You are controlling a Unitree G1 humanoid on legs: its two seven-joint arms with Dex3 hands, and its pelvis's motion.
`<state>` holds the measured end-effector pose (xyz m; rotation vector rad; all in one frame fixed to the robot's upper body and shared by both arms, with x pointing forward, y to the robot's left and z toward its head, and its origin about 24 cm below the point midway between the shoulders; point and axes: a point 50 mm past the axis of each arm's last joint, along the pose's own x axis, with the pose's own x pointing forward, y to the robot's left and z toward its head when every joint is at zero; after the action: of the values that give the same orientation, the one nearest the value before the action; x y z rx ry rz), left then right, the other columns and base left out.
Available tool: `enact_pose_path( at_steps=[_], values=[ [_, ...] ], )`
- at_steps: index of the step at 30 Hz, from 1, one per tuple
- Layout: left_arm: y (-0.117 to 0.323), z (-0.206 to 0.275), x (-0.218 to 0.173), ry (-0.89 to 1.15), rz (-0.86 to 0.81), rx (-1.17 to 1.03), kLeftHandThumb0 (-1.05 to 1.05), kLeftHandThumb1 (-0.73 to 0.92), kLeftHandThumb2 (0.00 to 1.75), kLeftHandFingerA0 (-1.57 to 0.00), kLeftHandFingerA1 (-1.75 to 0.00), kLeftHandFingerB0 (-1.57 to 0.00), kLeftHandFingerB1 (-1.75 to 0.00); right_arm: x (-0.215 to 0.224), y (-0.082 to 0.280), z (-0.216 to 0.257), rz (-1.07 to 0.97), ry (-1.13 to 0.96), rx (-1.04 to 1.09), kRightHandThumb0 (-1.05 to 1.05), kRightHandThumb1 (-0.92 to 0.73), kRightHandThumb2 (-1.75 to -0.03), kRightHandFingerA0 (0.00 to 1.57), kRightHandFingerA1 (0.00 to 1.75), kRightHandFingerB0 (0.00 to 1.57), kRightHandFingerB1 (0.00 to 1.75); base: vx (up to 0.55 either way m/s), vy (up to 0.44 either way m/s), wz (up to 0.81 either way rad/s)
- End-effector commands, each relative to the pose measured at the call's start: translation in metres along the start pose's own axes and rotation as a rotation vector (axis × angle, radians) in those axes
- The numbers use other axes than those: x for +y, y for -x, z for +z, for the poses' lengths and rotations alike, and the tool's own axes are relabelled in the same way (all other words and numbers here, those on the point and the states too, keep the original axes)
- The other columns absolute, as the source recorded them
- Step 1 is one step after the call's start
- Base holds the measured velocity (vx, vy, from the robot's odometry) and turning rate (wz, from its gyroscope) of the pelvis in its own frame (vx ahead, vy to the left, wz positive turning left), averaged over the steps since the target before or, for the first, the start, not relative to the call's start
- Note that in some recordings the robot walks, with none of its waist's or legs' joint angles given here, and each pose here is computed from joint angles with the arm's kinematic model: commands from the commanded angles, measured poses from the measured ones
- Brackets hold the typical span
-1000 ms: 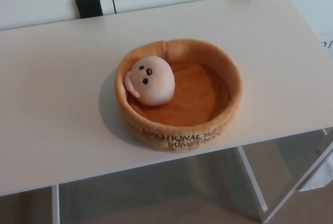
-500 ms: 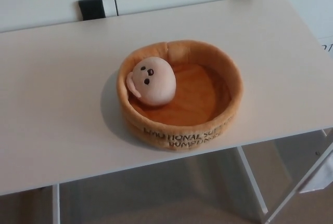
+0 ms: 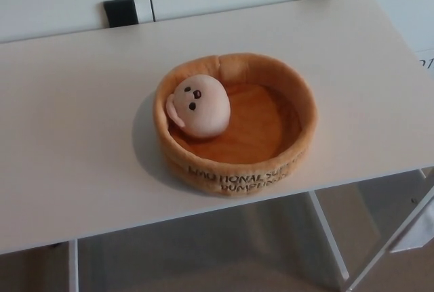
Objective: The robot walks towards a table in front, picks a dumpling toy with left hand and puts it in an orange round plate
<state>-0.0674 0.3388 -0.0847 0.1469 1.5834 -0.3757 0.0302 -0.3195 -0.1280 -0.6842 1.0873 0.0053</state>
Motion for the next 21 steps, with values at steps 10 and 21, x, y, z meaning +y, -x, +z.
enact_pose_path(
  at_steps=[10, 21],
  values=[
    [-0.041, 0.075, 0.013, 0.021, 0.662, -0.188, -0.39, 0.65, 0.6, -0.65, -0.71, -0.27, -0.33, -0.015, -0.009, 0.008, -0.026, -0.023, 0.04, -0.45, -0.59, -0.58, 0.71, 0.48, 0.27, 0.3, 0.0, 0.0, 0.0],
    [-0.034, 0.097, 0.029, -0.01, 0.62, -0.223, -0.35, 0.63, 0.59, -0.67, -0.84, -0.18, -0.3, -0.032, -0.021, 0.037, -0.06, -0.069, -0.028, -0.4, -0.58, -0.58, 0.72, 0.56, 0.27, 0.3, 0.0, 0.0, 0.0]
  ],
)
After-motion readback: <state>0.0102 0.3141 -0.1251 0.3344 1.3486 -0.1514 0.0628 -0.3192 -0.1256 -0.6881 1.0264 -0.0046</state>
